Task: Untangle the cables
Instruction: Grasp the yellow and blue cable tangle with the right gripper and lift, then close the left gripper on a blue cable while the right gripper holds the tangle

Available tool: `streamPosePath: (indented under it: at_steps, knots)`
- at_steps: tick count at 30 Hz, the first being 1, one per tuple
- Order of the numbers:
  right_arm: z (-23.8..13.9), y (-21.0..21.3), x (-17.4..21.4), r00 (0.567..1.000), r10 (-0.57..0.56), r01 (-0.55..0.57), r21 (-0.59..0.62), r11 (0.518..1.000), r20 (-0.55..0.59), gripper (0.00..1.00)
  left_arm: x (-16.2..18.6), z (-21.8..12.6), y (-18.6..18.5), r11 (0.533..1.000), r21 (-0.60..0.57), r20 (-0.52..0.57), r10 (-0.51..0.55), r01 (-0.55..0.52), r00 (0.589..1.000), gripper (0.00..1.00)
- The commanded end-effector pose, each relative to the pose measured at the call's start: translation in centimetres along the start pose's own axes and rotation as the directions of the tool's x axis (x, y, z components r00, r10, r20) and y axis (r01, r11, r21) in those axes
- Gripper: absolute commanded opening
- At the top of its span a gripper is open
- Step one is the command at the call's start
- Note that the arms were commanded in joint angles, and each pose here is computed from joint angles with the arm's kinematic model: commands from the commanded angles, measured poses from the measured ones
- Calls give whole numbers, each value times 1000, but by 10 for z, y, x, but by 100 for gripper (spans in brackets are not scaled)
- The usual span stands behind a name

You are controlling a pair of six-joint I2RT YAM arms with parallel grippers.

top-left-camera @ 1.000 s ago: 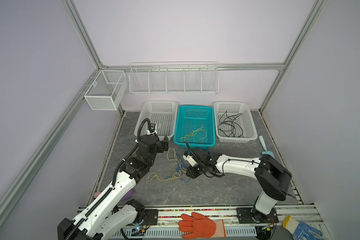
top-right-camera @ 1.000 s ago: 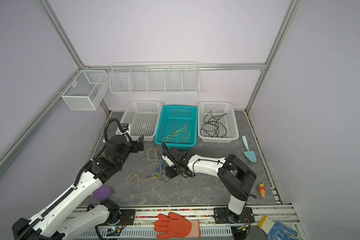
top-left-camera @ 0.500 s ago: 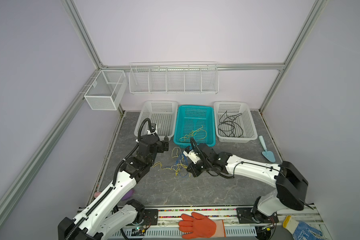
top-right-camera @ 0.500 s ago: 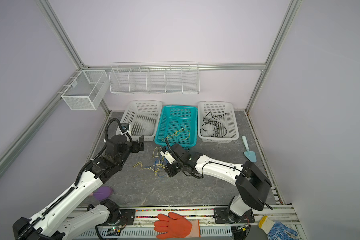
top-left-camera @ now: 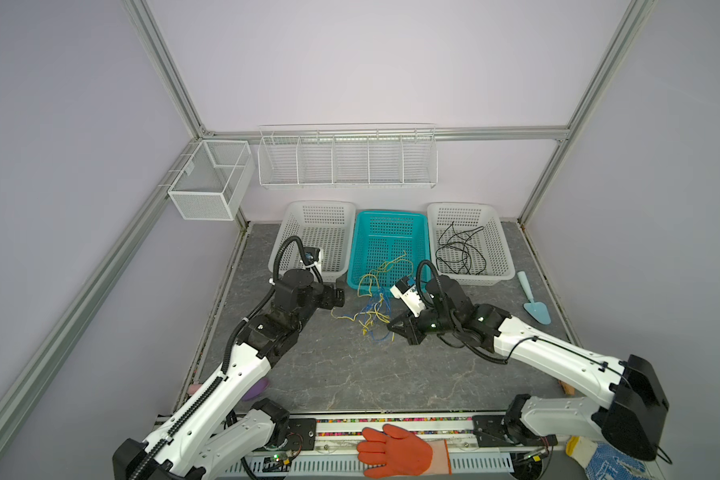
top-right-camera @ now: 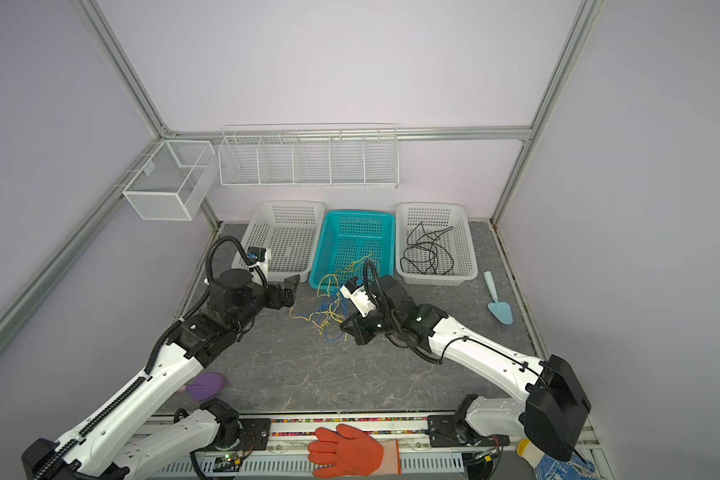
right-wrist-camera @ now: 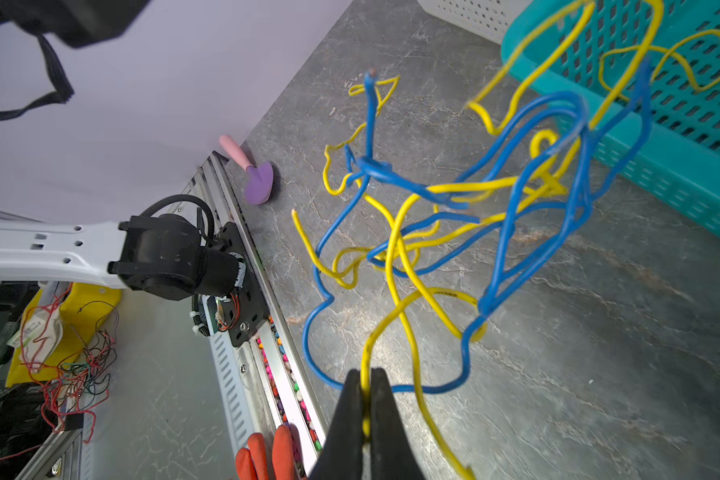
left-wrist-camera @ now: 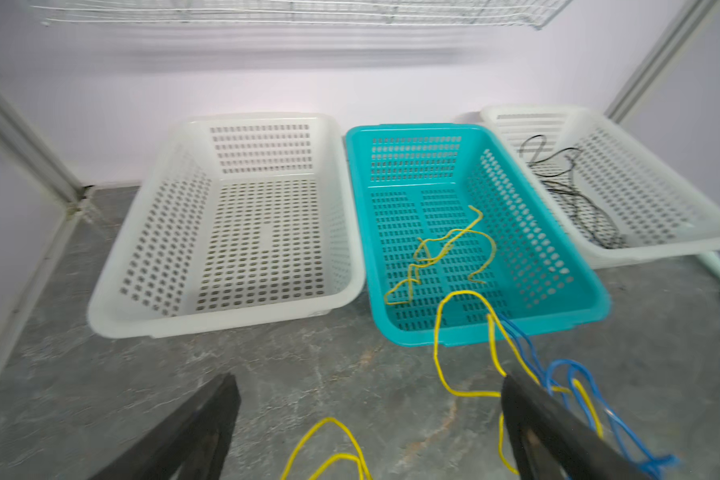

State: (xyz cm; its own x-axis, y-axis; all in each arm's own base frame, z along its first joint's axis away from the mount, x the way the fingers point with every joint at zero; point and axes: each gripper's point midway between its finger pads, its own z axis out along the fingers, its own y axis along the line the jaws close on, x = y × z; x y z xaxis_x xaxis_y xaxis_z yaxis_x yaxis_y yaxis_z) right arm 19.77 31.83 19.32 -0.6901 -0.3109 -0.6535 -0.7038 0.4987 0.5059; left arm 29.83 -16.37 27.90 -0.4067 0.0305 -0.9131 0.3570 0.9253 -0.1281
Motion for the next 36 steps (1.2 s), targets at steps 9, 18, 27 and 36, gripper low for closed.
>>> streamPosePath:
  at_steps: [9, 18, 27, 36]
  knots:
    - [-17, 12, 2, 994, -29, 44, -136, 990, 106, 7, 48, -25, -69, 889, 332, -313, -211, 315, 926, 99]
    - [-21, 10, 25, 990, -73, 90, -146, 985, 121, 7, 100, -30, -84, 825, 358, -401, -287, 437, 870, 100]
    - [-14, 0, 37, 992, -69, 83, -124, 989, 109, 7, 130, -24, -115, 705, 449, -495, -315, 549, 810, 95]
    - [-11, 1, 39, 992, -60, 76, -145, 987, 113, 7, 158, -21, -117, 688, 436, -559, -299, 580, 774, 72]
